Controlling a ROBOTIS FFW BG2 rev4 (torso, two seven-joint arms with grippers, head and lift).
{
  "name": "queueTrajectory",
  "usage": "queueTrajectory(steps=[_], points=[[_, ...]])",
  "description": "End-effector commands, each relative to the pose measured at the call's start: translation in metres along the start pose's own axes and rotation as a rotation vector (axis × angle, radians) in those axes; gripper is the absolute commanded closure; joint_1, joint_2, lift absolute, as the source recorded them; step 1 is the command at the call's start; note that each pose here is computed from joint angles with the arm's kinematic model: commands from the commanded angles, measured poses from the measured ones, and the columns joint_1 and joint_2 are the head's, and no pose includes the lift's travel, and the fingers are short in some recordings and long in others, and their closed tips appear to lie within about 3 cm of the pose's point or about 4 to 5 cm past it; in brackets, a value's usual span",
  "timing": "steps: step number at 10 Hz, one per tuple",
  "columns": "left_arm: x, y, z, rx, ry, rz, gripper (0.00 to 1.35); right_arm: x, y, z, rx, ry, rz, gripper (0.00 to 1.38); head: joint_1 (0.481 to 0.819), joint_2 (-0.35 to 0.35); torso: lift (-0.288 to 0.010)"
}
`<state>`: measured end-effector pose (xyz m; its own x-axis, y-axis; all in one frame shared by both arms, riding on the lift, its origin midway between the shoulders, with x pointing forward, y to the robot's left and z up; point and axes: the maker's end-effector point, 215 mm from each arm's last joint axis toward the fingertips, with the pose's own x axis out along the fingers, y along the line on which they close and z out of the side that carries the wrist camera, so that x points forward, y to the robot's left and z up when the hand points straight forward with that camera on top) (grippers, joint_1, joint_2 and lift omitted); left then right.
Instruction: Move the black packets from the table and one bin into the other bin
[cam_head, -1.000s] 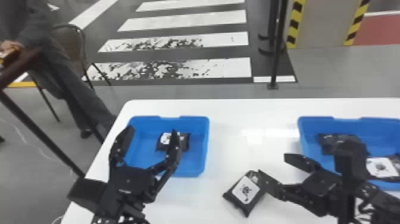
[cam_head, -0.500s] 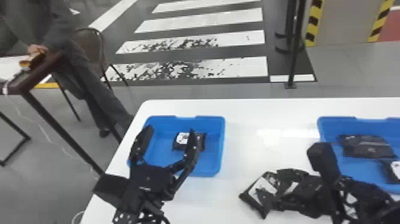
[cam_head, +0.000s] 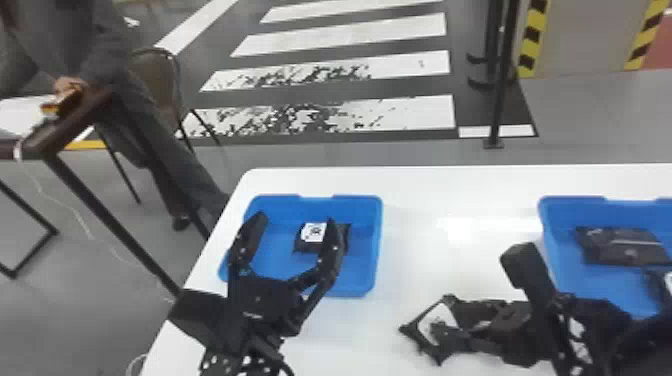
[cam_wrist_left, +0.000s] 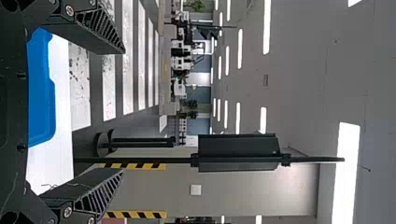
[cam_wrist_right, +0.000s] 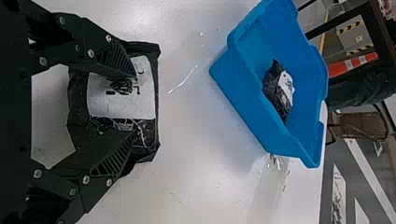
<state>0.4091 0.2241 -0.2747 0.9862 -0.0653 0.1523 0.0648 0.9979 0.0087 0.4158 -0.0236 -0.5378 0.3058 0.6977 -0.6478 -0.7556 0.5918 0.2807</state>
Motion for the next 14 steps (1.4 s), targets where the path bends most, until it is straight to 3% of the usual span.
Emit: queueTrajectory(steps=[1,2,3,5,6,8,9,10,11,13,14], points=[[0.001,0.000,0.000,0.001,0.000,-0.001,0.13,0.002,-0.003,-0.009,0.022,0.026,0.002,0.90,0.695,0.269,-0.110],[0.000,0.000,-0.002,0.000,0.005,-0.002,0.13,0.003,0.001,-0.010,0.029,0.024,0.011,1.02,0.695,0.268,-0.110],[0.000,0.000,-0.001,-0.002,0.002,-0.002,0.13,0.002,0.002,-0.011,0.032,0.022,0.014,1.02,0.695,0.268,-0.110],[-0.001,0.000,0.000,0.001,0.000,-0.005,0.13,-0.009,0.007,0.031,-0.007,-0.106,0.014,1.02,0.695,0.273,-0.110],[-0.001,0.000,0.000,0.001,-0.003,-0.006,0.13,-0.030,-0.001,0.060,-0.024,-0.194,-0.026,1.02,0.695,0.276,-0.110],[-0.002,0.001,0.003,0.003,-0.013,-0.005,0.13,-0.115,-0.044,0.129,-0.073,-0.403,-0.205,1.02,0.695,0.254,-0.110],[-0.002,0.001,0.004,0.003,-0.015,-0.005,0.13,-0.163,-0.081,0.137,-0.075,-0.448,-0.341,1.02,0.695,0.216,-0.110],[-0.003,0.002,0.005,0.005,-0.020,-0.003,0.13,-0.202,-0.122,0.119,-0.045,-0.439,-0.469,1.02,0.695,0.192,-0.110],[-0.005,0.003,0.003,-0.004,-0.016,0.000,0.13,-0.237,-0.162,0.087,0.009,-0.413,-0.589,1.02,0.695,0.089,-0.110],[-0.004,0.004,0.004,-0.014,-0.016,-0.002,0.13,-0.257,-0.207,0.036,0.071,-0.320,-0.699,1.02,0.695,-0.025,-0.110],[-0.004,0.002,0.005,-0.013,-0.019,-0.008,0.13,-0.254,-0.215,0.023,0.096,-0.289,-0.711,0.91,0.695,-0.074,-0.110]])
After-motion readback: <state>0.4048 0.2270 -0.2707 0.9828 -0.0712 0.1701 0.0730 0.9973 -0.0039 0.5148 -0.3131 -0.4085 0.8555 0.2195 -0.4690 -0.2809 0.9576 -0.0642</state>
